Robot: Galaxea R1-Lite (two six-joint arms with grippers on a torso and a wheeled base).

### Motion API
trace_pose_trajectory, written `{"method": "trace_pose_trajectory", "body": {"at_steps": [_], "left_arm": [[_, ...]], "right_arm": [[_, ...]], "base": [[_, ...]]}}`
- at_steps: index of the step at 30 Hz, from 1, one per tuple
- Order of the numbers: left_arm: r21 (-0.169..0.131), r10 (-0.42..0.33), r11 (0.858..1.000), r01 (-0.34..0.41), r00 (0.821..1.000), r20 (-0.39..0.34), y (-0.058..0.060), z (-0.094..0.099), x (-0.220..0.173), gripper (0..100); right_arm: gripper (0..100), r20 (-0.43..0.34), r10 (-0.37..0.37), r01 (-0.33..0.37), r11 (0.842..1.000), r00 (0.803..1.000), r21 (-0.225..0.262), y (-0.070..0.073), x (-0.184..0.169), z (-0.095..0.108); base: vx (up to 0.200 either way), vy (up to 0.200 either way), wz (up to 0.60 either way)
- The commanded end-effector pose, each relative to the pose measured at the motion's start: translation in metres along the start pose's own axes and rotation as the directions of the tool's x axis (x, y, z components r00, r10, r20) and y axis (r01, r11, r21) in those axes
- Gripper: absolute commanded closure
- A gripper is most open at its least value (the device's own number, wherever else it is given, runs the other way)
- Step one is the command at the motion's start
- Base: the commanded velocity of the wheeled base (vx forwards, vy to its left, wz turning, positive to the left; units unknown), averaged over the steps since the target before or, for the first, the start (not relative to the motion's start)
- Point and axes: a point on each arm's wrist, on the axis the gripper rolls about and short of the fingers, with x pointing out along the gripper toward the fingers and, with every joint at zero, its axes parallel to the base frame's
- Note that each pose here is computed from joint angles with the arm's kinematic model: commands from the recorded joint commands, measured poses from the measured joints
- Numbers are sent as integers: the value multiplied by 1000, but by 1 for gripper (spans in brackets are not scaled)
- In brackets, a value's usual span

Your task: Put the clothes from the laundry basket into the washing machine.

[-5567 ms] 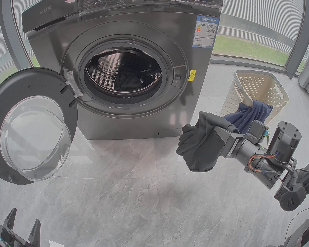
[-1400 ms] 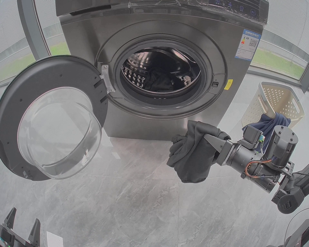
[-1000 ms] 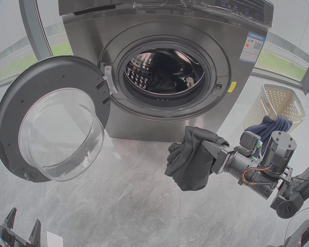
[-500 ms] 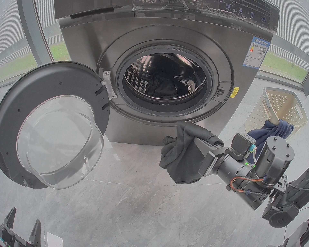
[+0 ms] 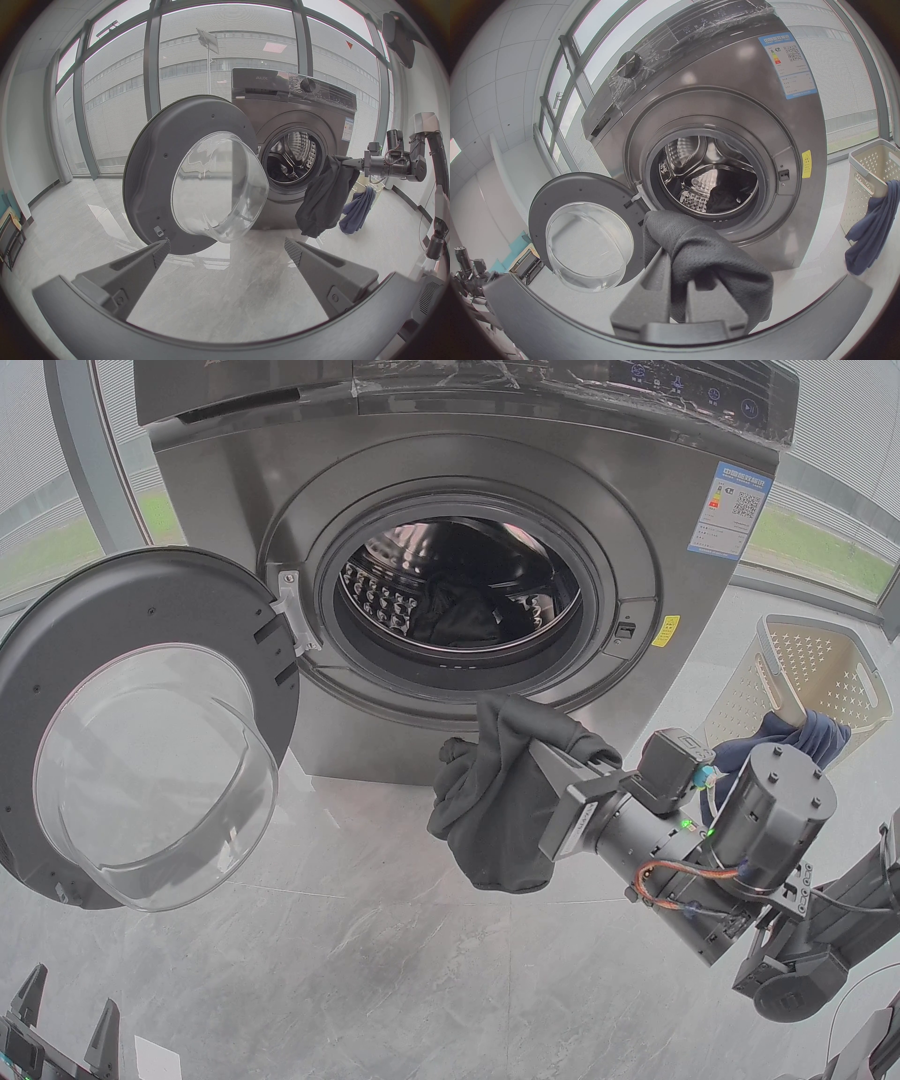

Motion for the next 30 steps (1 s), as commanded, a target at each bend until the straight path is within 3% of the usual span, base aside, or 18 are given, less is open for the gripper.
{"method": "trace_pose_trajectory", "body": {"at_steps": [1, 7, 8, 9, 19, 20, 22, 23, 24, 26, 27, 28, 30], "left_arm": [[2, 1, 1000, -1, 1000, -2, 0, -5, 0, 0], [19, -12, 1000, 12, 1000, -4, 0, -5, 0, 0], [50, -45, 998, 45, 999, 1, -1, -5, 0, 0], [59, -69, 996, 69, 998, 4, -1, -5, 0, 0], [56, -72, 996, 72, 997, 9, -2, -4, 0, 0], [38, -69, 997, 68, 997, 30, -1, -1, -1, 0], [-47, -78, 995, 90, 974, 211, -2, 37, -11, 0], [-47, -78, 995, 90, 974, 211, -2, 37, -11, 0], [-112, -112, 982, 149, 952, 284, -2, 75, -17, 0], [-114, -120, 981, 157, 953, 280, -2, 76, -16, 0], [-124, -268, 951, 285, 954, 137, -4, 68, -1, 0], [-133, -329, 932, 338, 940, 84, -5, 63, 5, 0], [-163, -444, 888, 430, 894, -57, -9, 55, 23, 0]], "right_arm": [[100, 9, 17, -17, 1000, 1000, -8, 8, 11, -4], [100, 34, 63, -64, 998, 997, 7, 24, 21, -2], [100, 37, 76, -77, 997, 996, 8, 26, 25, -4], [100, 42, 85, -85, 996, 995, 10, 27, 27, -4], [100, 93, 72, -71, 997, 993, -16, 25, 46, -7], [100, 97, 60, -59, 998, 993, -17, 23, 47, -7], [100, 105, 46, -45, 999, 993, -17, 19, 48, -4], [100, 105, 46, -45, 999, 993, -17, 19, 48, -4], [100, 117, 35, -33, 999, 993, -16, 15, 49, 0], [100, 118, 34, -32, 999, 992, -16, 15, 49, 1], [100, 126, 26, -24, 1000, 992, -17, 12, 48, 4], [100, 127, 24, -22, 1000, 992, -17, 11, 48, 4], [100, 127, 11, -9, 1000, 992, -20, 7, 49, 5]], "base": [[0, 0, 0], [0, 0, 0], [0, 0, 0], [0, 0, 0], [0, 0, 0], [0, 0, 0], [0, 0, 0], [0, 0, 0], [0, 0, 0], [0, 0, 0], [0, 0, 0], [0, 0, 0], [0, 0, 0]]}}
